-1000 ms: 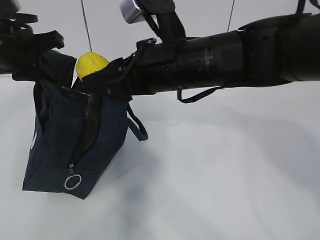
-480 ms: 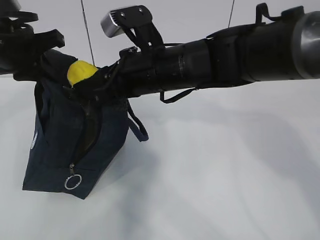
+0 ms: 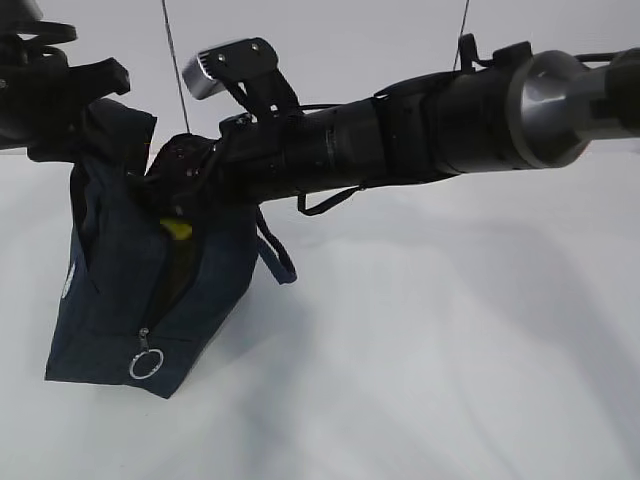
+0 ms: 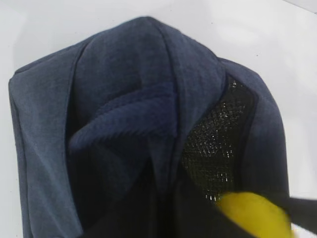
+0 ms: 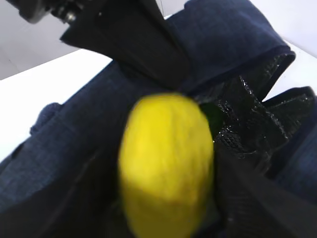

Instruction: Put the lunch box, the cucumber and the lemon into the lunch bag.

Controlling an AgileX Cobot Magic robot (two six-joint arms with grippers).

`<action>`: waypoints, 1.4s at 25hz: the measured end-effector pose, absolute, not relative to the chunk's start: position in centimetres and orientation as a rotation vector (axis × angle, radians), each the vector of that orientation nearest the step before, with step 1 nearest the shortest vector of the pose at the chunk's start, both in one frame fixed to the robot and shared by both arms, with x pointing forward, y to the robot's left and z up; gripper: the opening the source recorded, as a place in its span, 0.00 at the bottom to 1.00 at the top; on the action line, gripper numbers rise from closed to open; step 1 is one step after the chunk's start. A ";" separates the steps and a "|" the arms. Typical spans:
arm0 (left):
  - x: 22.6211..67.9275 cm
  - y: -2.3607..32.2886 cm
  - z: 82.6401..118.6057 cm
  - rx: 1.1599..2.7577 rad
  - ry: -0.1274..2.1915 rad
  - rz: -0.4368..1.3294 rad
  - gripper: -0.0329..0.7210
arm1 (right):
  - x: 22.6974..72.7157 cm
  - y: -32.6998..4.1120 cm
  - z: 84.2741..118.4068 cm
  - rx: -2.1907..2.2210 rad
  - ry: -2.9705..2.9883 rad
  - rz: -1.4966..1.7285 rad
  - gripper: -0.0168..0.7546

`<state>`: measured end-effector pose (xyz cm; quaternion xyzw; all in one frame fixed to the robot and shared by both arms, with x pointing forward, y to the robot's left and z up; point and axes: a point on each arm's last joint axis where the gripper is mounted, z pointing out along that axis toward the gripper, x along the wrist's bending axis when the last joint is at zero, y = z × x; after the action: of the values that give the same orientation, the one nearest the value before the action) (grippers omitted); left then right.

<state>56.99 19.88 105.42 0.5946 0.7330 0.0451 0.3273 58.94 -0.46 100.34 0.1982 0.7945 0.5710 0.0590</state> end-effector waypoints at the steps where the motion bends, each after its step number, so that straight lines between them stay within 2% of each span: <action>1: 57.0 19.9 105.4 1.557 1.920 0.118 0.03 | 59.0 -0.4 100.2 0.602 2.408 1.728 0.76; 4: 57.0 19.9 105.4 1.557 1.920 0.118 0.03 | 59.0 -0.4 100.3 0.601 2.407 1.729 0.84; 9: 57.0 19.9 105.4 1.559 1.919 0.119 0.03 | 58.9 -0.5 100.2 0.623 2.426 1.723 0.86; 11: 57.0 19.9 105.4 1.558 1.919 0.118 0.03 | 58.6 -0.6 100.7 0.601 2.451 1.695 0.84; 16: 57.0 19.9 105.4 1.559 1.919 0.118 0.03 | 57.7 -1.7 103.1 0.591 2.501 1.641 0.73; 21: 57.0 19.9 105.4 1.566 1.913 0.121 0.03 | 58.1 -3.8 104.8 0.844 2.499 1.654 0.65; 26: 57.0 19.9 105.4 1.572 1.910 0.122 0.03 | 58.8 -5.9 104.2 1.086 2.562 1.564 0.64; 35: 57.0 19.9 105.4 1.574 1.909 0.123 0.03 | 58.7 -6.4 103.4 1.214 2.608 1.408 0.64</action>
<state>56.97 19.87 105.41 0.6007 0.7284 0.0470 0.3262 58.71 -6.44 103.40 0.3789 0.8139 0.4394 -0.0305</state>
